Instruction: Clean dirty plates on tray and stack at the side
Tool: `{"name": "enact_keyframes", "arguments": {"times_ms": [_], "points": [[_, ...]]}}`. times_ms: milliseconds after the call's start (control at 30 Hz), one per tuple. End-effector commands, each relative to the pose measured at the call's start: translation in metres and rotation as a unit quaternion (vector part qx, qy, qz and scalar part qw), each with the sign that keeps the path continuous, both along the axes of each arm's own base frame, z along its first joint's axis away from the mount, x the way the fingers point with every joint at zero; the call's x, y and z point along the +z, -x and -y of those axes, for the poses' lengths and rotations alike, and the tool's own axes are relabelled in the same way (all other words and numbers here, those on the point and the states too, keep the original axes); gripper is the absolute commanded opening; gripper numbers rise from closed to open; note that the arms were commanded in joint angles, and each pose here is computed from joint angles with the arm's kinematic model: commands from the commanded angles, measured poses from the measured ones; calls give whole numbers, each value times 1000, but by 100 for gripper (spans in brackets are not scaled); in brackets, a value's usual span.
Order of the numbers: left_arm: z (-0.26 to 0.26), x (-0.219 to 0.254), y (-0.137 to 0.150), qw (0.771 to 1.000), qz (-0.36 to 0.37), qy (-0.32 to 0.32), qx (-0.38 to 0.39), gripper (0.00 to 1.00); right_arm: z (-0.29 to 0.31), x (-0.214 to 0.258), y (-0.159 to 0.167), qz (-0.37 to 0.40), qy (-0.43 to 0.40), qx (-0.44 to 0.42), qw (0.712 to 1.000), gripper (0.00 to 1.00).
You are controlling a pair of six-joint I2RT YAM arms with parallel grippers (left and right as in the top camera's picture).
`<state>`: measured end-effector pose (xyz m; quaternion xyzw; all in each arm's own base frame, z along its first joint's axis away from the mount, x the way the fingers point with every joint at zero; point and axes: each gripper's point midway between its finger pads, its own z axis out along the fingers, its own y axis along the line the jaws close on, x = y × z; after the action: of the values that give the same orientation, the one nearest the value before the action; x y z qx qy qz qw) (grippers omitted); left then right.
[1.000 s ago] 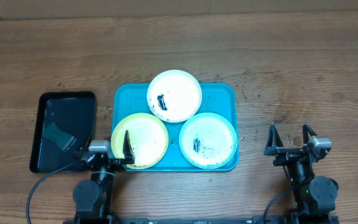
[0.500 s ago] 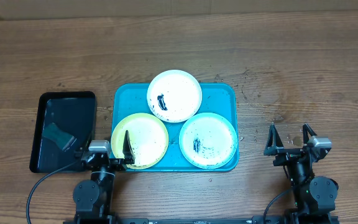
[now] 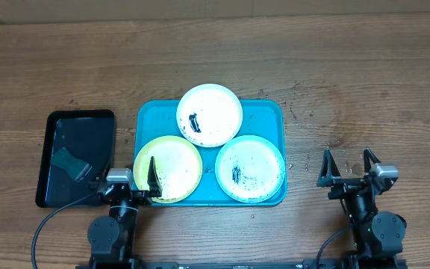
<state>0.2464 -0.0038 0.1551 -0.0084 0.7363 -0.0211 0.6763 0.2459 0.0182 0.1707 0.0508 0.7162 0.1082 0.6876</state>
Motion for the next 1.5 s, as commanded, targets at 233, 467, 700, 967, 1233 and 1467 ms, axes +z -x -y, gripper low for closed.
{"name": "enact_keyframes", "arguments": {"times_ms": [233, 467, 700, 967, 1233, 1467], "points": [[71, 21, 16, 963, 2, 181, -202, 100, 3, -1, 0, 4, 4, -7, 1000, 100], [81, 113, 42, 931, 180, 167, -271, 100, 3, -1, 0, 4, 4, -7, 1000, 100], [36, 190, 53, 946, 278, 101, -132, 100, 3, -1, 0, 4, 4, -7, 1000, 100], [-34, 208, 27, 990, 81, 60, 97, 100, 3, -1, 0, 4, 4, -7, 1000, 100], [-57, 197, -28, 979, -104, 27, 175, 100, 3, -1, 0, 4, 4, -7, 1000, 100], [-46, 154, -45, 966, -210, 34, 147, 100, 3, -1, 0, 4, 4, -7, 1000, 100]]}}
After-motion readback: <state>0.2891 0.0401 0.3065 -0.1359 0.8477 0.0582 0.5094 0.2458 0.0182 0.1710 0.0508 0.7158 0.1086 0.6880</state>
